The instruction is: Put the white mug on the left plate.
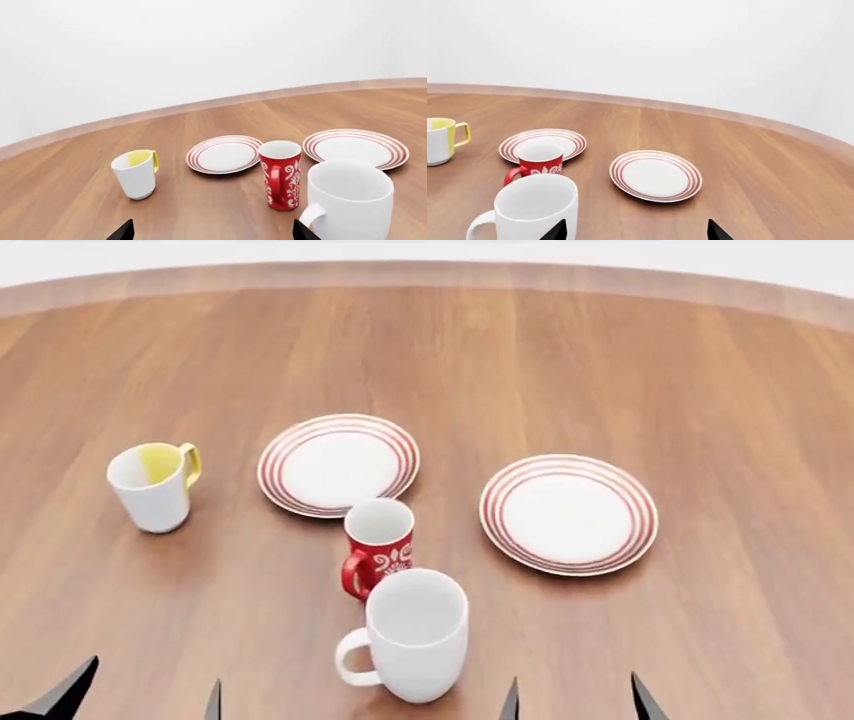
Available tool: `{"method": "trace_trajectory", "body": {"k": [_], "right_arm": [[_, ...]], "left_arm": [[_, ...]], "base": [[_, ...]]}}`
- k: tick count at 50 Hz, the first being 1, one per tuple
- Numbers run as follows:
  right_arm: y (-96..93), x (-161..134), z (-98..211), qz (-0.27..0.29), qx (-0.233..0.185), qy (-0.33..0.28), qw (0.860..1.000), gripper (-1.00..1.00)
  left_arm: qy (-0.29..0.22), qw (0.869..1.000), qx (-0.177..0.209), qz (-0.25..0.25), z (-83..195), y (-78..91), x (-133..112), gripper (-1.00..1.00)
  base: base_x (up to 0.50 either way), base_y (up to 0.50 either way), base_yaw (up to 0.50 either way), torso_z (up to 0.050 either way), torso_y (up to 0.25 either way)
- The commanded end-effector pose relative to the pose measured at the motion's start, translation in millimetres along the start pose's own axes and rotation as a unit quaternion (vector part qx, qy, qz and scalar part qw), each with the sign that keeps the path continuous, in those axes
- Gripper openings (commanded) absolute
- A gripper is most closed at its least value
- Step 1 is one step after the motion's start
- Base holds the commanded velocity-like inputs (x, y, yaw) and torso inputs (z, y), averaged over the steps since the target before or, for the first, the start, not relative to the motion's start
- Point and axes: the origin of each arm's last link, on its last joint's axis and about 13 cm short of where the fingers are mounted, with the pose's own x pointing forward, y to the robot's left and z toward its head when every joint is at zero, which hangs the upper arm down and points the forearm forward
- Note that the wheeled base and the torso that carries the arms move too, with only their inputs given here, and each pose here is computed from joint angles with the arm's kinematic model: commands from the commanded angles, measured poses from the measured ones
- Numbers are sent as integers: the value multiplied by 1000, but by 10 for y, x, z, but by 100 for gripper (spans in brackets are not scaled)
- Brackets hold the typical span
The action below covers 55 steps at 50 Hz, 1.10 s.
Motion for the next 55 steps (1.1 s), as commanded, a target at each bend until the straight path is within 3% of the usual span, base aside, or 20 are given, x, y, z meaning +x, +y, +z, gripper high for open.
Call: {"method": "trace_trajectory", "body": {"k": [1,55], "right_arm": [[1,16,32,1,1,-4,1000,100],[-24,18,56,-9,5,-9,1000,100]], "left_arm": [[-3,1000,-1,-1,26,6,-12,100],[-6,1000,-5,3,37,20,-27,100]], "base": [[266,8,0,0,0],[285,58,0,0,0]]}}
